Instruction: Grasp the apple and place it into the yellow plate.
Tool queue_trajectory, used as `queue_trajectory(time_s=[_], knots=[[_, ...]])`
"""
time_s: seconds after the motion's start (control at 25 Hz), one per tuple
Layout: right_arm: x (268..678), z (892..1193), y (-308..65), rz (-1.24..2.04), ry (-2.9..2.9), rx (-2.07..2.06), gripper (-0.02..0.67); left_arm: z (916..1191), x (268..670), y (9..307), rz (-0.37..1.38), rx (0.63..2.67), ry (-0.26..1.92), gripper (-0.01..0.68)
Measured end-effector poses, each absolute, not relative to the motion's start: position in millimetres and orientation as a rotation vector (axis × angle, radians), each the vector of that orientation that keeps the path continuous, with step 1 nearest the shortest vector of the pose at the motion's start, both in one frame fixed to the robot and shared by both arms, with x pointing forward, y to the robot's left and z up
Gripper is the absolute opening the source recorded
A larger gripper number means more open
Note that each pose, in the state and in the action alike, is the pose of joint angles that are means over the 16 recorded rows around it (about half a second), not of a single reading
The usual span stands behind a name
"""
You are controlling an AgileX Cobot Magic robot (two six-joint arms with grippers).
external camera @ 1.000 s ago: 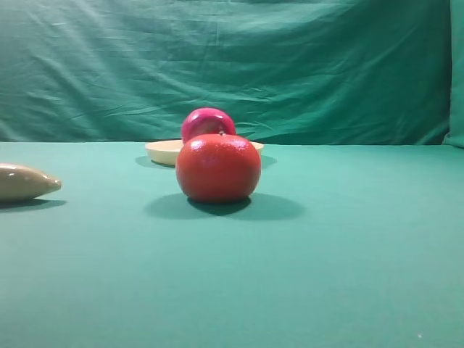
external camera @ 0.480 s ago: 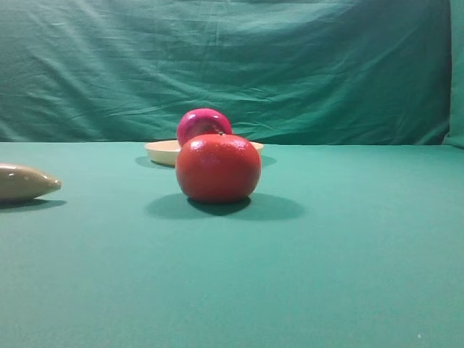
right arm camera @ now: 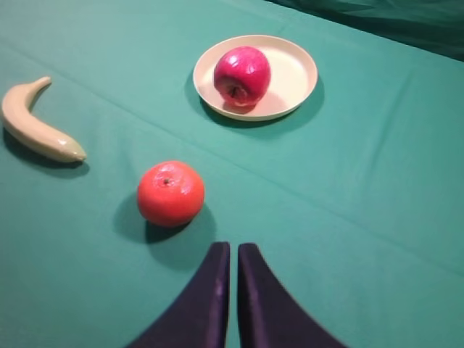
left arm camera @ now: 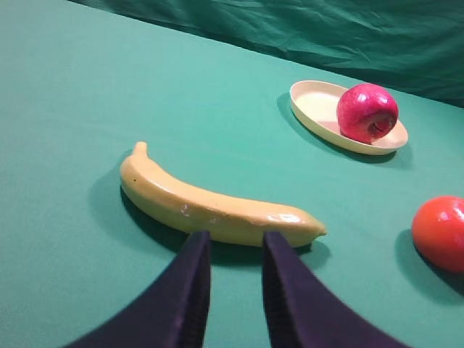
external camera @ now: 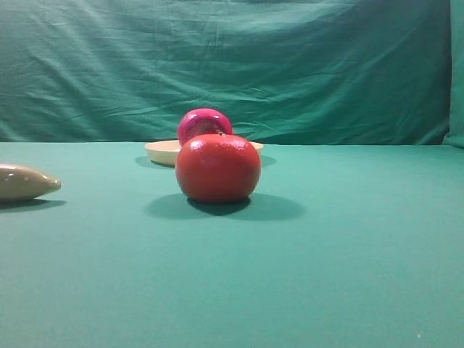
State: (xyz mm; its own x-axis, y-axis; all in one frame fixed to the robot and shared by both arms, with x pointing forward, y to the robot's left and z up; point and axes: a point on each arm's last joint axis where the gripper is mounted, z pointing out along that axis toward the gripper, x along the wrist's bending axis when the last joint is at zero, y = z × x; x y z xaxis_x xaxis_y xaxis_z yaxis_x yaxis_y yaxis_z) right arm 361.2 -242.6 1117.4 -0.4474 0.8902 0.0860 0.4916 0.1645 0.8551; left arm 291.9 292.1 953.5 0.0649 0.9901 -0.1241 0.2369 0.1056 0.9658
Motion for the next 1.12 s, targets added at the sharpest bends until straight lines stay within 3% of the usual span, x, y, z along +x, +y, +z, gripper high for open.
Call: queue_trajectory(time_s=[0.4,1.12], knots=[[320.7,1093.9,-272.2,1.270,1.673,1.328,0.000,953.5,291.9,292.1,0.944,1.326,1.371,0.157],[291.6,969.4,-288.1,1.177,1.508,1.212,0.000,953.5,291.9,292.1,0.944,1.326,1.371,0.157]])
